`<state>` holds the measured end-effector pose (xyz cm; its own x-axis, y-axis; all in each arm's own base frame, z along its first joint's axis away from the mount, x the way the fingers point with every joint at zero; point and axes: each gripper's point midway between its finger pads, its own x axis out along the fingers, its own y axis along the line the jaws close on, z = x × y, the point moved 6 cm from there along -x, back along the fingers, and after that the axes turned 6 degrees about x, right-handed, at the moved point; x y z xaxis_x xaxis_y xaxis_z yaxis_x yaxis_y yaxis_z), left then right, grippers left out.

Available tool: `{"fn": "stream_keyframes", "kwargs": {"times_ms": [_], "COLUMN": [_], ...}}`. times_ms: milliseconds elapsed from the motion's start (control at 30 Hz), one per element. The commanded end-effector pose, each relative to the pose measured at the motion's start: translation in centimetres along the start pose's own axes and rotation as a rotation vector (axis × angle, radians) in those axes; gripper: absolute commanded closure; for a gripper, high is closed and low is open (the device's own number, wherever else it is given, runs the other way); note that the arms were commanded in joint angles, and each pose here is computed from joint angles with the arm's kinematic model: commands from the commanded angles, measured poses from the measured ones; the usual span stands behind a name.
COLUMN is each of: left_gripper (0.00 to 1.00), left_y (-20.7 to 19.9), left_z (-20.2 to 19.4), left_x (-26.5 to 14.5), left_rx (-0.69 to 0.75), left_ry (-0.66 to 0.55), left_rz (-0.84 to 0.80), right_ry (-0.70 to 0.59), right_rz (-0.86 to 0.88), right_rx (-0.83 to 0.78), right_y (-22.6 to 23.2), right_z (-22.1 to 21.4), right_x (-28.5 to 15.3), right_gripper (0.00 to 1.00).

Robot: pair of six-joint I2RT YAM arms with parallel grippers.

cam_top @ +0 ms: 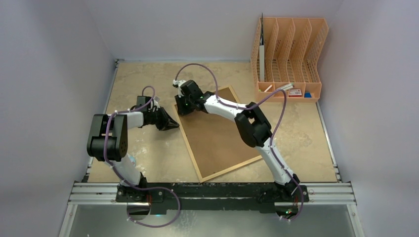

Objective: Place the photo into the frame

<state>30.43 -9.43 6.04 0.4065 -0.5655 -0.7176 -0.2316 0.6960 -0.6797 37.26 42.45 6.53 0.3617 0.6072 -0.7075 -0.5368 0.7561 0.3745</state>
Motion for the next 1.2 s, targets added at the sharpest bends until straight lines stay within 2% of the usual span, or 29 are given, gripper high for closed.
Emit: {"fn": "stream_keyframes", "kwargs": {"times_ms": [0,100,467,933,1033,1167], "left_gripper": [0.90,0.89,0.90,0.90,0.90,0.90], "left_y": [4.6,4.6,4.8,5.0,5.0,5.0], "left_z": [-2.2,-2.2,-2.3,-2.4,-2.5,-2.5], "left_x": [1.3,1.3,1.5,1.6,1.6,1.6], "left_rx": [-0.031,-0.030,-0.029,-0.032,-0.033,-0.032], "left_ry": [0.030,0.031,0.037,0.042,0.042,0.043], "left_rz": [0.249,0.250,0.251,0.253,0.253,0.255], "right_ry": [0.485,0.496,0.521,0.544,0.548,0.495], "right_rz": [-0.352,-0.380,-0.425,-0.484,-0.451,-0.445], "right_rx": [0.003,-0.003,-0.012,-0.064,-0.046,-0.027], "right_y": [-8.1,-8.5,-8.9,-9.1,-8.5,-8.2], "right_z": [-14.2,-14.5,-15.0,-15.8,-15.8,-14.9], "right_x": [2.3,2.4,2.8,2.8,2.5,2.0], "right_gripper": [0.78,0.81,0.85,0.79,0.78,0.77]}}
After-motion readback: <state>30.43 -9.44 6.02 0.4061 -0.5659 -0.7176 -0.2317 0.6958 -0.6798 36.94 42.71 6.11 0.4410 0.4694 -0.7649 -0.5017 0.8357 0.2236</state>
